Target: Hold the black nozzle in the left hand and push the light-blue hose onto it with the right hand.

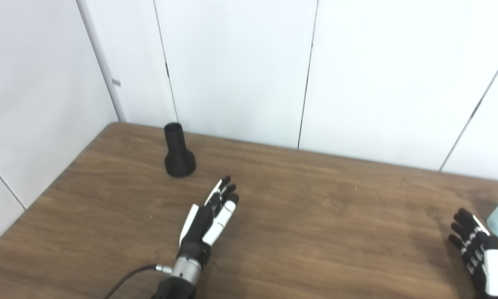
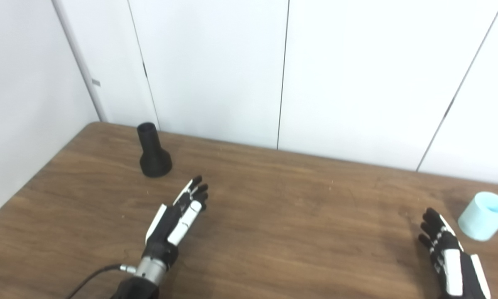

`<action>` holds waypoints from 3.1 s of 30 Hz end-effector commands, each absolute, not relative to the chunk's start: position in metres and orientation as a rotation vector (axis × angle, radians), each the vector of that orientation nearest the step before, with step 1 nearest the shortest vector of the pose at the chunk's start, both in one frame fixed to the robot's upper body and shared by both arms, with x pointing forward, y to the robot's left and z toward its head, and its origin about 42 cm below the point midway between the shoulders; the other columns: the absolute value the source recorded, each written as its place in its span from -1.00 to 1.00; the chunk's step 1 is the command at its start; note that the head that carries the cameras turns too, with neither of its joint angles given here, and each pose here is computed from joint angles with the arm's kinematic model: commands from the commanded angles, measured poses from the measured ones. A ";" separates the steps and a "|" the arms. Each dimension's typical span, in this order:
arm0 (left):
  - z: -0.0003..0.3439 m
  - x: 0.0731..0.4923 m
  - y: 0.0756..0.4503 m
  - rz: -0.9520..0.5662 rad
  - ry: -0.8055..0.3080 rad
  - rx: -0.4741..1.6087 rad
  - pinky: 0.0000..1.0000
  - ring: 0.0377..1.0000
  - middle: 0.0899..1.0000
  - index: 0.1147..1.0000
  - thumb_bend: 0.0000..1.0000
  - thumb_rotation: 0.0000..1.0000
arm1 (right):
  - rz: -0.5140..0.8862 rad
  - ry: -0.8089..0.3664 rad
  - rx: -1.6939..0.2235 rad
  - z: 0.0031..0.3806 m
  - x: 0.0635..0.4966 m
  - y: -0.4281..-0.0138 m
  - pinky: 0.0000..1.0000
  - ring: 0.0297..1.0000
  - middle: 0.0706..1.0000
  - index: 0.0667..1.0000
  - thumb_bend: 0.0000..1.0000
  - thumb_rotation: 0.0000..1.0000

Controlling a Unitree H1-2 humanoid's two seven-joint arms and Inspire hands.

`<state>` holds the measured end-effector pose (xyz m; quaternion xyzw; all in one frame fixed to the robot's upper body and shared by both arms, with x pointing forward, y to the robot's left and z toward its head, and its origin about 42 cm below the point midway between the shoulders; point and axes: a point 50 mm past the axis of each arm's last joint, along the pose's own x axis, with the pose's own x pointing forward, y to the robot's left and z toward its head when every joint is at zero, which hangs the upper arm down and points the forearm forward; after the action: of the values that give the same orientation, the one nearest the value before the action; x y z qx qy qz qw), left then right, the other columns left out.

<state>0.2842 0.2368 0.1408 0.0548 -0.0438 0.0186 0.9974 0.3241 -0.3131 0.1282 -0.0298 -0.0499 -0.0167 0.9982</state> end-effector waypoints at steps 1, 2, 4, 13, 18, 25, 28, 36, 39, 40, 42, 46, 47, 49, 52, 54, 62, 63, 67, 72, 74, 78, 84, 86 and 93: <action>0.148 0.288 0.232 0.024 -0.143 0.119 0.80 0.86 0.87 0.86 -0.32 0.52 | -0.025 -0.136 -0.055 0.126 0.325 -0.321 0.81 0.86 0.85 0.83 0.22 0.98; 0.147 0.288 0.232 0.019 -0.145 0.118 0.80 0.86 0.88 0.87 -0.32 0.52 | -0.022 -0.135 -0.055 0.124 0.325 -0.324 0.81 0.86 0.85 0.83 0.23 0.97; 0.145 0.289 0.232 0.013 -0.149 0.115 0.81 0.87 0.89 0.88 -0.26 0.54 | -0.018 -0.137 -0.054 0.122 0.324 -0.326 0.80 0.87 0.85 0.83 0.30 0.96; 0.159 0.285 0.242 0.063 -0.174 0.190 0.80 0.86 0.85 0.85 -0.04 0.27 | -0.010 -0.143 -0.038 0.118 0.326 -0.333 0.78 0.85 0.84 0.81 0.39 0.91; 0.182 0.273 0.254 0.163 -0.234 0.320 0.71 0.79 0.78 0.78 0.20 -0.20 | -0.016 -0.141 -0.043 0.119 0.323 -0.330 0.76 0.84 0.83 0.80 0.40 0.89; 0.205 0.265 0.291 0.278 -0.258 0.414 0.73 0.75 0.74 0.76 0.36 -0.66 | -0.019 -0.127 -0.048 0.117 0.321 -0.328 0.75 0.84 0.83 0.80 0.36 0.91; 0.215 0.263 0.302 0.319 -0.255 0.445 0.74 0.73 0.72 0.75 0.45 -0.77 | -0.021 -0.123 -0.049 0.118 0.321 -0.330 0.75 0.84 0.83 0.79 0.36 0.92; 0.239 0.266 0.334 0.389 -0.236 0.501 0.75 0.74 0.72 0.73 0.70 -0.90 | -0.024 -0.113 -0.054 0.117 0.322 -0.332 0.73 0.83 0.82 0.78 0.31 0.93; 0.242 0.269 0.349 0.410 -0.242 0.535 0.79 0.74 0.73 0.73 0.70 -0.91 | -0.023 -0.110 -0.053 0.117 0.321 -0.333 0.72 0.82 0.81 0.78 0.30 0.93; 0.243 0.270 0.355 0.419 -0.242 0.554 0.80 0.75 0.73 0.73 0.70 -0.91 | -0.023 -0.109 -0.053 0.116 0.321 -0.333 0.72 0.82 0.81 0.77 0.31 0.93; 0.243 0.275 0.366 0.431 -0.237 0.597 0.77 0.74 0.73 0.73 0.70 -0.89 | -0.020 -0.107 -0.051 0.115 0.322 -0.333 0.72 0.82 0.81 0.77 0.32 0.93; 0.246 0.291 0.381 0.431 -0.207 0.695 0.74 0.78 0.72 0.72 0.71 -0.83 | -0.015 -0.103 -0.050 0.115 0.322 -0.332 0.71 0.82 0.81 0.77 0.35 0.92; 0.247 0.296 0.383 0.432 -0.194 0.725 0.76 0.81 0.72 0.72 0.72 -0.82 | -0.014 -0.102 -0.052 0.115 0.322 -0.332 0.71 0.82 0.81 0.77 0.36 0.92; 0.249 0.301 0.385 0.434 -0.181 0.759 0.74 0.81 0.72 0.72 0.73 -0.79 | -0.013 -0.102 -0.053 0.116 0.322 -0.333 0.70 0.82 0.81 0.77 0.37 0.92; 0.250 0.312 0.387 0.443 -0.149 0.821 0.69 0.81 0.72 0.70 0.78 -0.74 | -0.014 -0.101 -0.054 0.116 0.322 -0.335 0.70 0.82 0.81 0.77 0.37 0.91; 0.251 0.319 0.388 0.449 -0.136 0.855 0.67 0.82 0.73 0.69 0.82 -0.68 | -0.015 -0.099 -0.055 0.116 0.323 -0.335 0.69 0.81 0.81 0.77 0.38 0.91; 0.236 0.371 0.402 0.400 -0.072 0.922 0.96 0.84 0.77 0.70 0.89 -0.50 | -0.006 -0.098 -0.054 0.116 0.322 -0.336 0.70 0.82 0.81 0.76 0.37 0.92; 0.235 0.375 0.403 0.388 -0.062 0.927 0.98 0.86 0.78 0.71 0.88 -0.49 | -0.006 -0.099 -0.054 0.116 0.322 -0.336 0.70 0.82 0.81 0.77 0.37 0.92; 0.234 0.391 0.404 0.357 -0.005 0.945 1.00 0.96 0.88 0.76 0.81 -0.28 | -0.005 -0.099 -0.054 0.115 0.322 -0.334 0.69 0.82 0.81 0.77 0.36 0.92; 0.229 0.411 0.404 0.326 0.034 0.995 1.00 0.96 0.88 0.81 0.79 -0.15 | -0.003 -0.100 -0.059 0.114 0.321 -0.334 0.70 0.83 0.80 0.77 0.36 0.92; 0.227 0.416 0.403 0.321 0.049 1.002 1.00 0.98 0.90 0.82 0.84 -0.10 | -0.003 -0.100 -0.061 0.115 0.321 -0.333 0.70 0.83 0.81 0.77 0.37 0.92; 0.223 0.424 0.401 0.308 0.072 1.008 1.00 1.00 0.92 0.85 0.84 -0.09 | -0.004 -0.099 -0.066 0.114 0.320 -0.332 0.70 0.84 0.81 0.77 0.36 0.93; 0.217 0.436 0.398 0.279 0.107 1.023 1.00 1.00 0.92 0.84 0.91 -0.10 | -0.006 -0.098 -0.072 0.115 0.321 -0.331 0.69 0.84 0.80 0.77 0.35 0.93; 0.216 0.441 0.397 0.272 0.121 1.027 1.00 1.00 0.92 0.84 0.93 -0.10 | -0.006 -0.098 -0.075 0.115 0.321 -0.330 0.69 0.83 0.80 0.78 0.34 0.94; 0.218 0.448 0.387 0.254 0.143 1.046 1.00 1.00 0.89 0.83 0.92 -0.16 | -0.016 -0.099 -0.072 0.114 0.322 -0.331 0.69 0.82 0.78 0.78 0.35 0.94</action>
<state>0.4349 0.3863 0.1844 0.4854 0.1059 0.1042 0.8616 0.3309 -0.3305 0.1289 -0.0418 -0.0669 -0.0007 0.9969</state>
